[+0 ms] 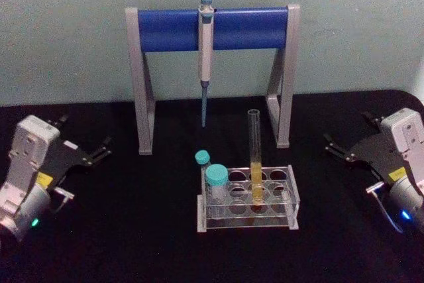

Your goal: Pick up the test tube from the test tube rack, shake it, then place it back into the test tube rack.

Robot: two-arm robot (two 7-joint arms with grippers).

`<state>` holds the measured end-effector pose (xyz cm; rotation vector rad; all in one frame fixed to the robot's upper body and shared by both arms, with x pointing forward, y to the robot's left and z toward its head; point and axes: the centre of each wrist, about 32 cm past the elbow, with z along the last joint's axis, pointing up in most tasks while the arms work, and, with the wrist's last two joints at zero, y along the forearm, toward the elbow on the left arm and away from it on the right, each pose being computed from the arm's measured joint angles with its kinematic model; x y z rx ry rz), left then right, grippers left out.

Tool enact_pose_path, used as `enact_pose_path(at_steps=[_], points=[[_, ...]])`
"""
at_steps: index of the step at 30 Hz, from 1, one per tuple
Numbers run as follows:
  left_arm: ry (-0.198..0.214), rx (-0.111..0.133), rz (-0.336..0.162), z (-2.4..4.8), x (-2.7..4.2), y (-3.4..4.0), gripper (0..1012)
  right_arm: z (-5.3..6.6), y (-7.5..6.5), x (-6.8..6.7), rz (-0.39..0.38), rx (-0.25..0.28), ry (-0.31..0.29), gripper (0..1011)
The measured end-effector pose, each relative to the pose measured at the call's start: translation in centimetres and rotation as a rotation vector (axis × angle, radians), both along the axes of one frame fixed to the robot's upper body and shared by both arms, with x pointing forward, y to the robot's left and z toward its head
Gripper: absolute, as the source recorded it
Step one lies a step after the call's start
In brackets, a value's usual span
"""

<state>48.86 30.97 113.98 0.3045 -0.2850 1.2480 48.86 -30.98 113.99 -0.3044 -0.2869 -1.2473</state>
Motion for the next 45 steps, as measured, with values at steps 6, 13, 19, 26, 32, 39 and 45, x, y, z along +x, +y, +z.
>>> enact_pose_path(at_steps=[6,13,19,26,32,39,45], points=[[0.000,0.000,0.000,0.00,0.00,0.00,1010,0.3,0.1,-0.3,0.015,0.004,-0.003,1000],[0.000,0.000,0.000,0.00,0.00,0.00,1010,0.9,0.2,-1.2,0.045,0.032,0.023,1000],[0.000,0.000,0.000,0.00,0.00,0.00,1009,1.3,0.5,-2.2,0.075,0.067,0.059,1000],[0.000,0.000,0.000,0.00,0.00,0.00,1010,1.6,1.0,-3.2,0.125,0.112,0.105,1000],[0.000,0.000,0.000,0.00,0.00,0.00,1009,1.8,1.7,-3.7,0.175,0.157,0.144,1000],[0.000,0.000,0.000,0.00,0.00,0.00,1009,2.0,2.6,-3.8,0.233,0.201,0.185,1000],[0.000,0.000,0.000,0.00,0.00,0.00,1010,2.0,3.7,-3.4,0.281,0.223,0.203,1000]])
